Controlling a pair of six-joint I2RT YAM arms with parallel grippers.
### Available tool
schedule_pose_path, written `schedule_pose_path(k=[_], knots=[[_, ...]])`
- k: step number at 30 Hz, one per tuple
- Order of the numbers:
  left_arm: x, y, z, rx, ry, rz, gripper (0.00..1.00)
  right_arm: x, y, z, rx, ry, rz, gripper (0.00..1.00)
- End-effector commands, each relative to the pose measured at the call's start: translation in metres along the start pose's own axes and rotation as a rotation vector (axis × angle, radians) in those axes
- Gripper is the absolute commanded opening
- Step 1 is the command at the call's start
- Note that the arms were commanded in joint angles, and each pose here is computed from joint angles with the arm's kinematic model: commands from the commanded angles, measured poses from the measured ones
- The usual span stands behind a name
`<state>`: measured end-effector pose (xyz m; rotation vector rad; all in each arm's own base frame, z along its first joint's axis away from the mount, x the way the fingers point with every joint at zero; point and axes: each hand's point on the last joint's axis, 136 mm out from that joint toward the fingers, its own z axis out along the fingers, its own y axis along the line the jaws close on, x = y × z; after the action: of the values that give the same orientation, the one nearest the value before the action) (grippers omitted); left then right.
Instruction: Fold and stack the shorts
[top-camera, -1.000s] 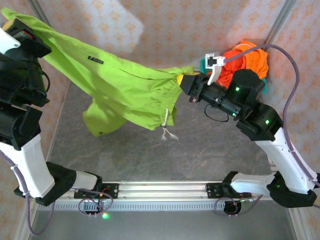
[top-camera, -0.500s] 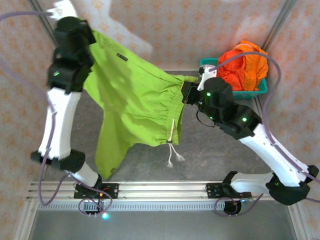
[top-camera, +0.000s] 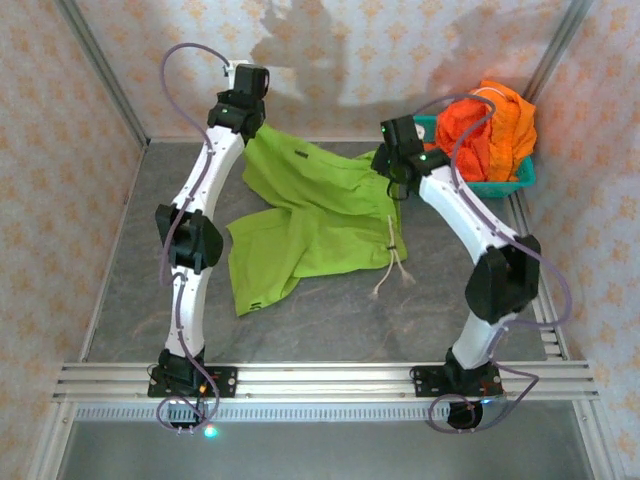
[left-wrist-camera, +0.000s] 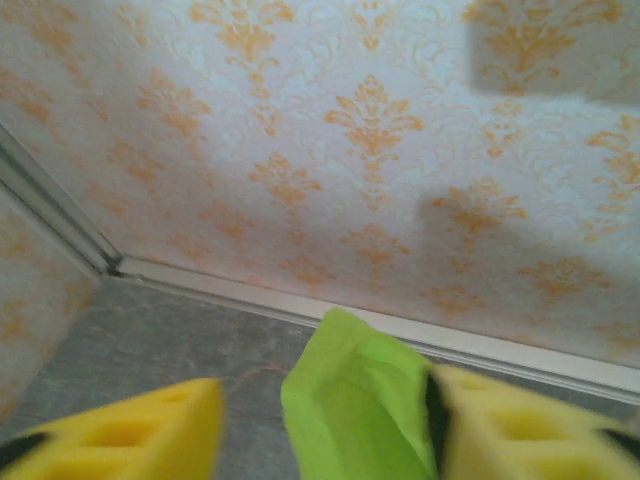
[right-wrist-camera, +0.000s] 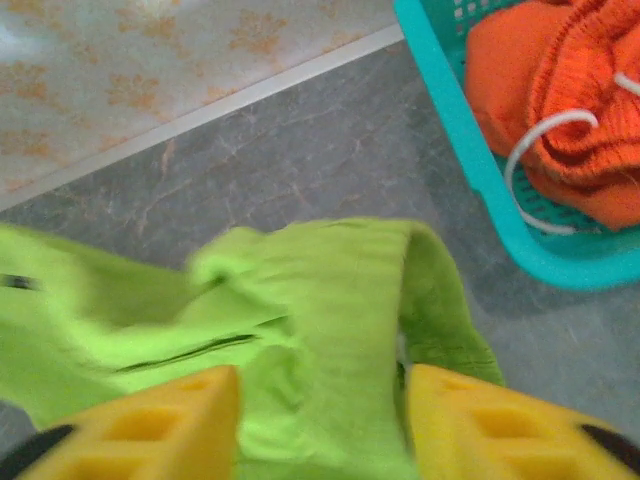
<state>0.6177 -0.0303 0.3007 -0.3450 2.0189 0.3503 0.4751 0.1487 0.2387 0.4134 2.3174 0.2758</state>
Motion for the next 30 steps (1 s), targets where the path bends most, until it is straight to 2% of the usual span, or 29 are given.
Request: schedule_pose_path(k=[1, 3, 6, 11, 14, 18, 25, 30], knots=[[-0.055, 0.033, -0.067, 0.038, -0.076, -0.14, 0.8, -0.023, 0.026, -0.038, -0.14, -0.012, 0.011, 0.68], [-0.049, 0.04, -0.088, 0.083, -0.053, -0.166, 0.89, -0.019, 0.03, -0.05, -0.196, -0.016, 0.019, 0.74], [-0.016, 0.062, -0.122, 0.108, 0.009, -0.241, 0.9, 0.003, 0.031, -0.061, -0.285, 0.019, 0.038, 0.79], [0.103, 0.081, -0.145, 0.131, 0.223, -0.345, 0.91, 0.057, 0.017, -0.069, -0.34, 0.125, 0.033, 0.81], [0.172, 0.093, -0.148, 0.111, 0.303, -0.407, 0.85, 0.084, 0.004, -0.073, -0.341, 0.151, 0.039, 0.81], [0.236, 0.099, -0.135, 0.059, 0.38, -0.41, 0.79, 0.109, -0.014, -0.073, -0.325, 0.166, 0.055, 0.81], [0.292, 0.073, -0.095, 0.053, 0.51, -0.369, 0.64, 0.143, -0.042, -0.073, -0.277, 0.201, 0.052, 0.81], [0.302, 0.068, -0.076, 0.018, 0.522, -0.326, 0.55, 0.153, -0.059, -0.076, -0.241, 0.188, 0.046, 0.81]])
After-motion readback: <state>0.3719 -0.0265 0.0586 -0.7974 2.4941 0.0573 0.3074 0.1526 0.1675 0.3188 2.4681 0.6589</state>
